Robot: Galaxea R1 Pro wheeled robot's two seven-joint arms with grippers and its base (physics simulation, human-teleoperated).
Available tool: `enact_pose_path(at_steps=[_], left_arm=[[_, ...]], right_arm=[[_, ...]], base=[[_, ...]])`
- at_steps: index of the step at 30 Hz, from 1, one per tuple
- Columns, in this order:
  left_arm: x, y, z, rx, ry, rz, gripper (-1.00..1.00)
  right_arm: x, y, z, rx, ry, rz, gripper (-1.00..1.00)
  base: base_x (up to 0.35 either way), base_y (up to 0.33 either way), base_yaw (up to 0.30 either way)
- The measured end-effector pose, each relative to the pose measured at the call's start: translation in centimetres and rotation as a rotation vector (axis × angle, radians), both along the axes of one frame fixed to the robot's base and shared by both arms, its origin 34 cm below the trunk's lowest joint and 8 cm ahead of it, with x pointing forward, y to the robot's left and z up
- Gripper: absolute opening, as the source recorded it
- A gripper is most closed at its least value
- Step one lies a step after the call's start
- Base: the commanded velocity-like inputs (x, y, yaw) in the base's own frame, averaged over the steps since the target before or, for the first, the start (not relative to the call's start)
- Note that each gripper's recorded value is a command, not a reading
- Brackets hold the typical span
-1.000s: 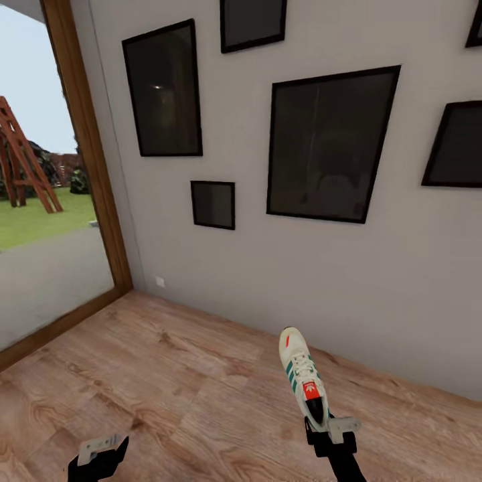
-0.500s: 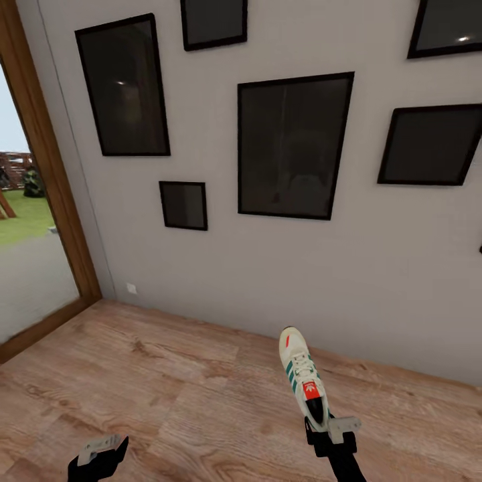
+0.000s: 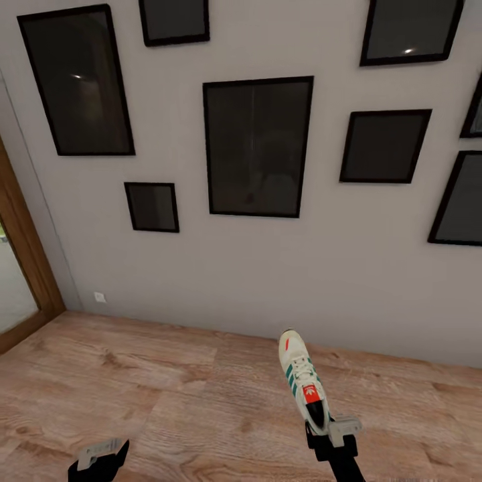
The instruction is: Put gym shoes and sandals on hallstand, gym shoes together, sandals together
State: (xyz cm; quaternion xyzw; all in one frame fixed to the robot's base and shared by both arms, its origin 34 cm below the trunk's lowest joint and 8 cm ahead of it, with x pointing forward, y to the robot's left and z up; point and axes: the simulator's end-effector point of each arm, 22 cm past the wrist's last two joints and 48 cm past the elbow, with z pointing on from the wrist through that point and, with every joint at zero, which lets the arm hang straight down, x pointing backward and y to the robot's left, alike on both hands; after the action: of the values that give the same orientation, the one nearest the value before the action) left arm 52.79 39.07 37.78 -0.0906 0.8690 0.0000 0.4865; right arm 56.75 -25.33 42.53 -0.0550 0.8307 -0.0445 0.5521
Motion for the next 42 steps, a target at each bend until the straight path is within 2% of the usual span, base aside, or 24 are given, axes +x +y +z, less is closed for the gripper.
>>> enact_pose_path(at_steps=[4, 6, 9, 13, 18, 20, 32, 42], left_arm=[[-0.8, -0.1, -0.2, 0.012, -0.024, -0.002, 1.00], [-1.4, -0.3, -0.5, 0.013, -0.023, -0.003, 1.00], [-2.0, -0.4, -0.9, 0.013, -0.017, -0.003, 1.00], [-2.3, -0.5, -1.1, 0.013, -0.013, -0.004, 1.00], [-2.4, -1.5, -1.3, 0.000, -0.011, -0.010, 1.00], [-2.3, -3.1, -1.5, -0.020, -0.012, -0.017, 1.00], [-2.0, -3.2, -1.2, -0.023, -0.031, -0.007, 1.00], [-3.2, -2.6, -1.7, -0.013, -0.016, -0.006, 1.00]], right_arm=[[-1.7, -0.5, -2.2, 0.006, 0.058, -0.021, -1.00], [-2.3, -2.2, -2.8, 0.026, 0.073, -0.080, -1.00], [-2.7, -3.9, -3.2, 0.043, 0.081, -0.139, -1.00], [-3.0, -4.8, -3.3, 0.055, 0.086, -0.172, -1.00], [-3.0, -4.7, -3.3, 0.058, 0.085, -0.172, -1.00], [-2.8, -4.5, -3.2, 0.061, 0.081, -0.171, -1.00], [-2.7, -4.6, -3.0, 0.060, 0.076, -0.176, -1.00], [-2.9, -4.8, -3.2, 0.055, 0.081, -0.176, -1.00]], base=[[0.000, 0.000, -0.266], [0.000, 0.000, -0.266], [0.000, 0.000, -0.266], [0.000, 0.000, -0.266], [0.000, 0.000, -0.266], [0.000, 0.000, -0.266], [0.000, 0.000, -0.266], [0.000, 0.000, -0.266]])
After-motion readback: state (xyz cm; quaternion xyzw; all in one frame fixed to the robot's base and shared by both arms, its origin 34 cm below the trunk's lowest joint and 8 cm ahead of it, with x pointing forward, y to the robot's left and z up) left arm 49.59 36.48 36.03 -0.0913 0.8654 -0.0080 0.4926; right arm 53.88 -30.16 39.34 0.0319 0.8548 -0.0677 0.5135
